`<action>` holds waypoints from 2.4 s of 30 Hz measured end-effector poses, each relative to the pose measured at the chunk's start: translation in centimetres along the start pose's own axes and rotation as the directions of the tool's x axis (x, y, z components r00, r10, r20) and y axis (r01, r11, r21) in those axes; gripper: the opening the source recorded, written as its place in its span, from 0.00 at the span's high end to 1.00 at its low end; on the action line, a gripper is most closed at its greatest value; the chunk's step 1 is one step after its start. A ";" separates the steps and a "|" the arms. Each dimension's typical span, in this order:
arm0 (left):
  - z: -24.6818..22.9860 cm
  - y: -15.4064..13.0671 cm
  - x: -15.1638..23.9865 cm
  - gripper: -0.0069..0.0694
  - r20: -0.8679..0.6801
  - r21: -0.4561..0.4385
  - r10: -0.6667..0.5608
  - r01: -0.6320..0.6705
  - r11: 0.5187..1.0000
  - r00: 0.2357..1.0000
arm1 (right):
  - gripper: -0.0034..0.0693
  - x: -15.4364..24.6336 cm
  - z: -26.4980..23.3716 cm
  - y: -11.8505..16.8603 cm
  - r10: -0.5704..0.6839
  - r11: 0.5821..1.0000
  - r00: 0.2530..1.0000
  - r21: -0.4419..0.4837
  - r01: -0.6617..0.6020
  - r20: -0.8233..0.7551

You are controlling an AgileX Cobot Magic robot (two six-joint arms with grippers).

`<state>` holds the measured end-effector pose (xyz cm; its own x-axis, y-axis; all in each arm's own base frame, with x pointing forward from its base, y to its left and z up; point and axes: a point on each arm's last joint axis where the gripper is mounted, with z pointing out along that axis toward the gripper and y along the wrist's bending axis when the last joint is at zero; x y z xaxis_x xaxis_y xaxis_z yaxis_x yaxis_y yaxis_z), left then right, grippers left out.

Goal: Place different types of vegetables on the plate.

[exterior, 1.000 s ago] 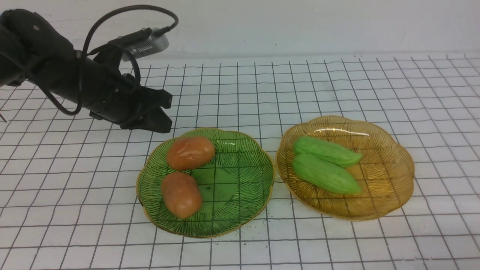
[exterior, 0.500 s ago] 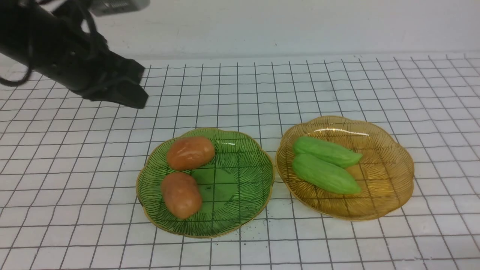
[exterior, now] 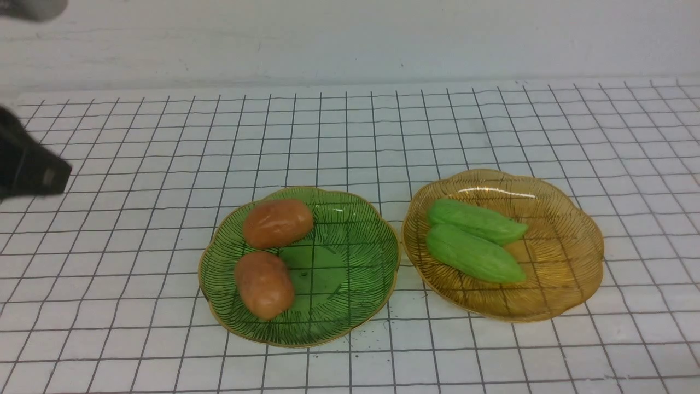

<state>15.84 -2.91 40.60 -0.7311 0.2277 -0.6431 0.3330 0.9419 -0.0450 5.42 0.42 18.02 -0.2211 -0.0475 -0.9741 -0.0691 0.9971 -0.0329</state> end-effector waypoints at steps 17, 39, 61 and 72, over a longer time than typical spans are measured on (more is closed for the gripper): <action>6.7 -0.9 15.3 0.92 0.621 0.153 -0.382 0.373 0.915 0.684 | 0.97 0.0 0.0 0.0 0.000 1.000 1.000 0.000 0.000 0.000; 9.8 -0.6 18.5 0.92 0.568 0.101 -0.376 0.391 0.915 0.732 | 0.97 0.0 0.0 0.0 -0.001 1.000 1.000 0.000 0.001 0.000; 10.6 0.1 22.8 0.92 0.617 -0.214 -0.017 0.189 0.958 0.787 | 0.97 0.0 0.0 0.0 -0.001 1.000 1.000 0.000 0.001 0.000; 11.1 0.1 23.6 0.92 0.548 -0.203 -0.078 0.223 0.953 0.833 | 0.97 0.0 0.0 0.0 0.000 1.000 1.000 0.000 0.000 0.000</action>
<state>5.24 -0.16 16.99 -0.3083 -0.0190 -0.9511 0.0334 0.9990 -0.0308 5.42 0.41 18.01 -0.2213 -0.0479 -0.9740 -0.0690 0.9971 -0.0333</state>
